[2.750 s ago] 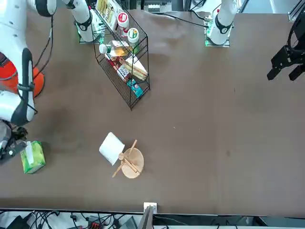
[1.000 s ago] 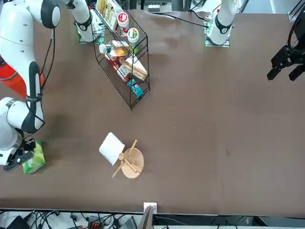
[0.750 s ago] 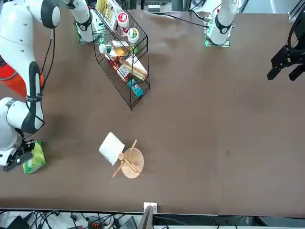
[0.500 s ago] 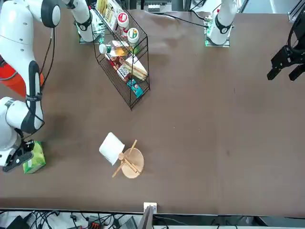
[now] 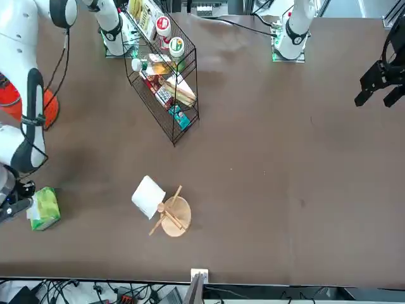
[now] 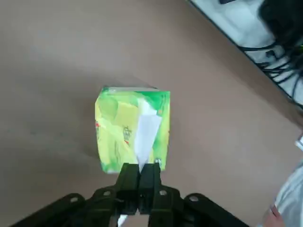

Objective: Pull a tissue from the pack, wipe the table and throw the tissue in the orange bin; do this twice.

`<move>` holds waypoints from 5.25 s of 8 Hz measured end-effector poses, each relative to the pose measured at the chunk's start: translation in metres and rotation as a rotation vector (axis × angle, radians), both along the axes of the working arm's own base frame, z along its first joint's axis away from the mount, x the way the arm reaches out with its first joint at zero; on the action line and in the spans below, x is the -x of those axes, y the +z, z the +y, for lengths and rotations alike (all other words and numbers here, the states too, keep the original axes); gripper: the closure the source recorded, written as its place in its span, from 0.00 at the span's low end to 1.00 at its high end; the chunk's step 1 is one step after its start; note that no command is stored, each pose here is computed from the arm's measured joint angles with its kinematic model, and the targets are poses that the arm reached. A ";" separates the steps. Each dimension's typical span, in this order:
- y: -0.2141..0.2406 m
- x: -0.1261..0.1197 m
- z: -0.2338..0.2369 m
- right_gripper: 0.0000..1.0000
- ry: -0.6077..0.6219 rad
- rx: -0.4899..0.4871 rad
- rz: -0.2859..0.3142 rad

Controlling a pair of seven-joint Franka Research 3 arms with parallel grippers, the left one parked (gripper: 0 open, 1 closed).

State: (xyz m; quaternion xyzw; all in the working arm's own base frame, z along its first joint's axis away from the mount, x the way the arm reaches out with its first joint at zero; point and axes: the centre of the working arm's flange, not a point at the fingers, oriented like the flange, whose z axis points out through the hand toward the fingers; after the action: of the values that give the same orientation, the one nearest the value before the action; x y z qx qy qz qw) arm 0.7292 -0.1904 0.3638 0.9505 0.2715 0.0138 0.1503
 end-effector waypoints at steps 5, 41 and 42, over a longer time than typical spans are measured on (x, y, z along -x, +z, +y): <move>0.105 0.047 0.074 0.98 -0.312 -0.131 0.123; -0.174 0.248 0.344 0.96 -1.221 -0.273 0.104; -0.173 0.246 0.344 0.96 -1.219 -0.276 0.103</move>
State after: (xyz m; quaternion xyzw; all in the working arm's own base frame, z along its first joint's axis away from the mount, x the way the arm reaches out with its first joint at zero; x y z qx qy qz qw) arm 0.4830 0.1540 0.1905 0.9447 -0.3166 -0.0856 -0.0061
